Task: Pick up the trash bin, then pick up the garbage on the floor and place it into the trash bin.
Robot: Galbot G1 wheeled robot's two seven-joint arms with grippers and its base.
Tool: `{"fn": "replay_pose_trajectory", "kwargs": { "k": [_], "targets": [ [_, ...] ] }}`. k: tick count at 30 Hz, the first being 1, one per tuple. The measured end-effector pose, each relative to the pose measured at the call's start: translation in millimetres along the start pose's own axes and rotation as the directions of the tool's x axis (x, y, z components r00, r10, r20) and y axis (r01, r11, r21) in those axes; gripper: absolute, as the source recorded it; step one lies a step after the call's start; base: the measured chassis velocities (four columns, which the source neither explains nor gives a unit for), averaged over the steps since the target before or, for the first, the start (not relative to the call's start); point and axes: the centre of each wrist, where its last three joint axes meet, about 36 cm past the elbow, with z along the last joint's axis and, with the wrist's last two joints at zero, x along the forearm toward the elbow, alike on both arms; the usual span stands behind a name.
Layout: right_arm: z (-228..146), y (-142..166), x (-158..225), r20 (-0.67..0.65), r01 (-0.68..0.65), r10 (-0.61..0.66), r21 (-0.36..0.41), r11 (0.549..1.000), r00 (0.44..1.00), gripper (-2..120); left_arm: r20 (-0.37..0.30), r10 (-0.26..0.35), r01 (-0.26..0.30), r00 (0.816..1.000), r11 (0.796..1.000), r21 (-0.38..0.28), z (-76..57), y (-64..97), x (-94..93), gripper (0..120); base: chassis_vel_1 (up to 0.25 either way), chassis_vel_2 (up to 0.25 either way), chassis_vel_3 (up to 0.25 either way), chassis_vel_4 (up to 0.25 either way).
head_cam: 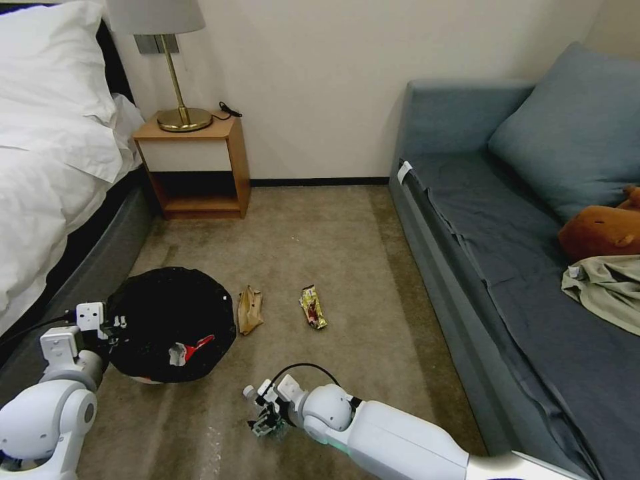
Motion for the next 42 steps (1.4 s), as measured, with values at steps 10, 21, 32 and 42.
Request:
{"fn": "replay_pose_trajectory", "kwargs": {
  "k": [10, 21, 32, 42],
  "targets": [
    [27, 4, -17, -0.038, -0.007, 0.007, -0.003, 1.000, 0.999, 100, 0.000, 0.009, -0.009, 1.000, 1.000, 0.002, 2.7, -4.5, -2.3, 4, 0.000, 0.000, 0.000, 0.000],
    [48, -2, -24, -0.060, -0.019, 0.018, -0.010, 1.000, 0.998, 92, 0.003, 0.011, -0.011, 1.000, 1.000, 0.002, 4.0, -6.4, -3.8, 4, 0.000, 0.000, 0.000, 0.000],
    [48, -4, -24, -0.052, -0.019, 0.019, -0.009, 1.000, 0.998, 47, 0.001, 0.013, -0.013, 1.000, 1.000, 0.002, 7.5, -5.5, -4.7, 4, 0.000, 0.000, 0.000, 0.000],
    [33, -26, -15, -0.020, -0.058, 0.057, -0.011, 0.998, 0.998, 26, 0.005, 0.011, -0.011, 1.000, 1.000, -0.002, 10.7, -2.2, -7.2, 4, 0.000, 0.000, 0.000, 0.000]
  ]
}}
